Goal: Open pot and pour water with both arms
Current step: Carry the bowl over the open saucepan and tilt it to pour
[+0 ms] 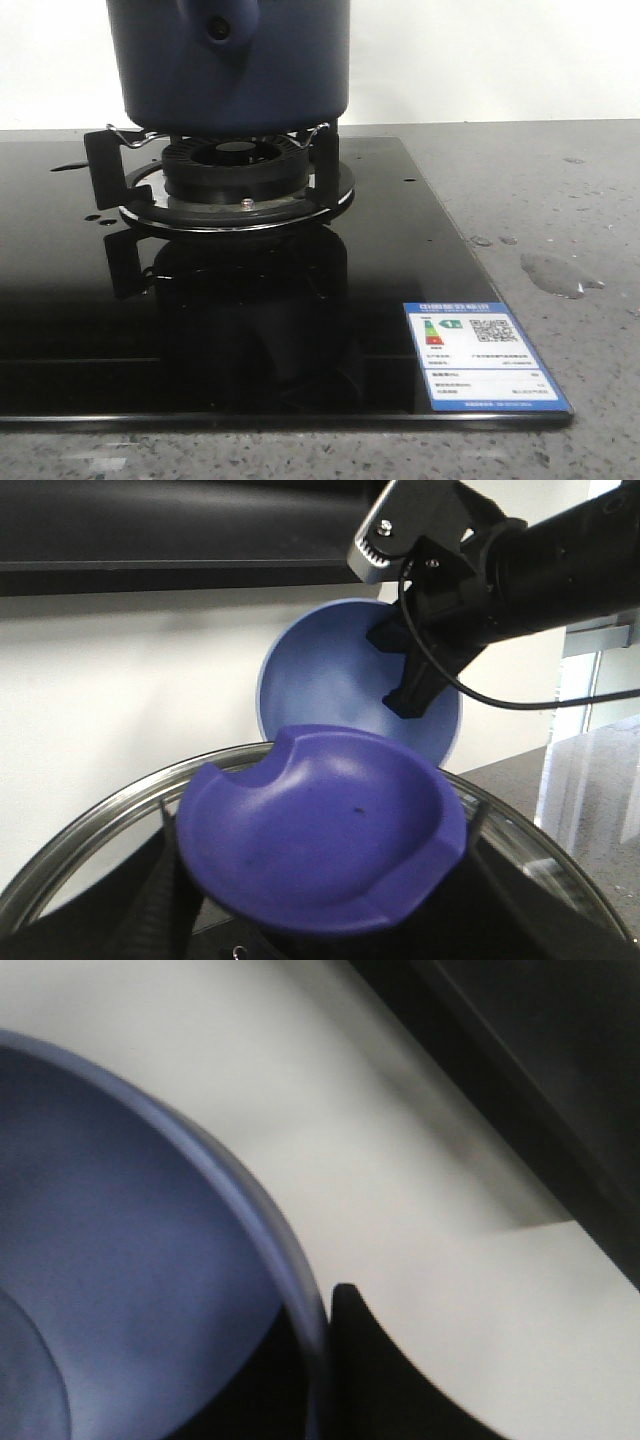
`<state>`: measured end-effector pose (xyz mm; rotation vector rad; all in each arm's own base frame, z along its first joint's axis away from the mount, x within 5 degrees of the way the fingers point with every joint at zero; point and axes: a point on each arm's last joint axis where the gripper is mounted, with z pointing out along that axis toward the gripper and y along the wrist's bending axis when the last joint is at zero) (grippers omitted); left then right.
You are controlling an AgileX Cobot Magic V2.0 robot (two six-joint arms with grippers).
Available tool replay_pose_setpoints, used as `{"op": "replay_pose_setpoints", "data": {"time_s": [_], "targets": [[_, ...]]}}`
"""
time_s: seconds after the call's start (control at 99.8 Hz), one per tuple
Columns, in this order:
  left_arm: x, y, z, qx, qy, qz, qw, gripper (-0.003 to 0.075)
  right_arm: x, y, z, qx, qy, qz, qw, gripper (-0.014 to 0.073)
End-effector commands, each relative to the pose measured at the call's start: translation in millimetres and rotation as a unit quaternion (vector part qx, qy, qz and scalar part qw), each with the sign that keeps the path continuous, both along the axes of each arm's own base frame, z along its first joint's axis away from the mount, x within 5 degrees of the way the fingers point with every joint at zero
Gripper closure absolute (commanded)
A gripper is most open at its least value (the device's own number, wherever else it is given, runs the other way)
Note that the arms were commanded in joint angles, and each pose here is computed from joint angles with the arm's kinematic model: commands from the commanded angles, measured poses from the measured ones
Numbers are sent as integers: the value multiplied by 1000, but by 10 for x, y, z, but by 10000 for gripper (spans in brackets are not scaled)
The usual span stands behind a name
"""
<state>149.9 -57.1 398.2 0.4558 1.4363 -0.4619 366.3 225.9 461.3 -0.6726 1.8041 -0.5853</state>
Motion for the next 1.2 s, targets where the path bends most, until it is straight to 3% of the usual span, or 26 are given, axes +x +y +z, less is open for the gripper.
{"op": "replay_pose_setpoints", "data": {"time_s": [0.0,0.361,0.792,1.033,1.193], "targets": [[-57,-3,156,-32,-19,-5,999,458,-180,-177,453,13,-94,-5,995,634],[-57,-32,154,-32,-17,-2,999,458,-279,-9,527,-40,-174,-13,984,634],[-67,-70,146,-23,-18,-7,1000,458,-355,239,351,-117,-199,-8,973,634],[-68,-73,146,-23,-18,-8,1000,458,-476,334,412,-140,-226,-5,964,636],[-78,-100,145,-23,-17,-14,999,458,-498,291,431,-130,-217,-14,967,636]]}}
